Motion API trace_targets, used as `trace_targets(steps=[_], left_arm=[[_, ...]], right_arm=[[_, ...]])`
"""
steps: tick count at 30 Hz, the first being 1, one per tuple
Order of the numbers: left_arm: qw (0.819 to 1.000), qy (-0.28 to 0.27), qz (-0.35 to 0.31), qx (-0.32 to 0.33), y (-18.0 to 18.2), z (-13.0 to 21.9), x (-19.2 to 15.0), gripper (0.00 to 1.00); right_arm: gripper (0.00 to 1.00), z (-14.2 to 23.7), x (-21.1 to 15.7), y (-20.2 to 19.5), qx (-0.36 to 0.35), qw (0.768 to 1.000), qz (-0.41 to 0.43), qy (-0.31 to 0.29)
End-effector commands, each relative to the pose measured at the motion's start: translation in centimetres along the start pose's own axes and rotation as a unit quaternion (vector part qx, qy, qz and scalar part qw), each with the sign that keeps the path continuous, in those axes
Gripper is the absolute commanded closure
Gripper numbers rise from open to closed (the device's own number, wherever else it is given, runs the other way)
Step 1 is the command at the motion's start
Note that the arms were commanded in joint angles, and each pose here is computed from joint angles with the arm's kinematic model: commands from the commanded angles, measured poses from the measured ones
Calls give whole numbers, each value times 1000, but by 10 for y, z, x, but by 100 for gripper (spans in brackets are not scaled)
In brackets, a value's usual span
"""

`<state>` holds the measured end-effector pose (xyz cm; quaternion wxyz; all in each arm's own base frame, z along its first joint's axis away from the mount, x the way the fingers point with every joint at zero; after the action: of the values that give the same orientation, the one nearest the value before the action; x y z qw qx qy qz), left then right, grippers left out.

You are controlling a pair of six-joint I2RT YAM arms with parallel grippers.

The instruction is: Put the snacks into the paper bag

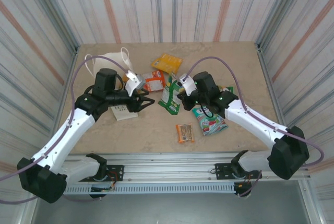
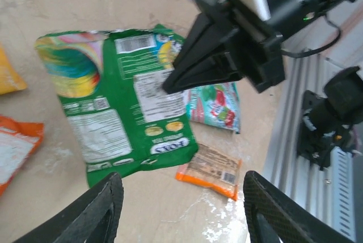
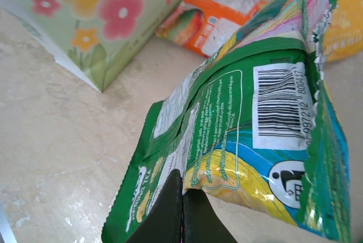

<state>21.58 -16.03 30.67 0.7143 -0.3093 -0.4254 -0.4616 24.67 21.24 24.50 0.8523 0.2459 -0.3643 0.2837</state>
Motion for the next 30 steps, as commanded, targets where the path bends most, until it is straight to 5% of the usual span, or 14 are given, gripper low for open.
trace_targets(steps=[1, 4, 12, 30], left_arm=[[995, 4, 1, 96, 7, 21, 14, 39], [994, 1, 2, 106, 3, 29, 18, 38], [998, -11, -67, -4, -18, 24, 27, 40], [995, -77, -27, -61, -10, -10, 60, 28]], right_arm=[[100, 12, 14, 4, 29, 997, 64, -32], [100, 18, 16, 7, 37, 995, 87, -21], [100, 53, 13, 22, 84, 978, 190, -27], [100, 126, 63, 19, 219, 928, 219, -209]])
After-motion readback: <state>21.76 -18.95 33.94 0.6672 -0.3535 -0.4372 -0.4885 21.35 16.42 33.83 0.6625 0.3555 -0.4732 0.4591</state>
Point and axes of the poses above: each hand's point on the last joint's axis, 136 mm out from that joint toward the fingers, its own z axis back along the fingers, its own y axis along the line the jaws close on, x = y × z, the point moved 8 cm from there along z, back along the fingers, and after that the axes turned 9 degrees about -z, right-handed, at the moved point
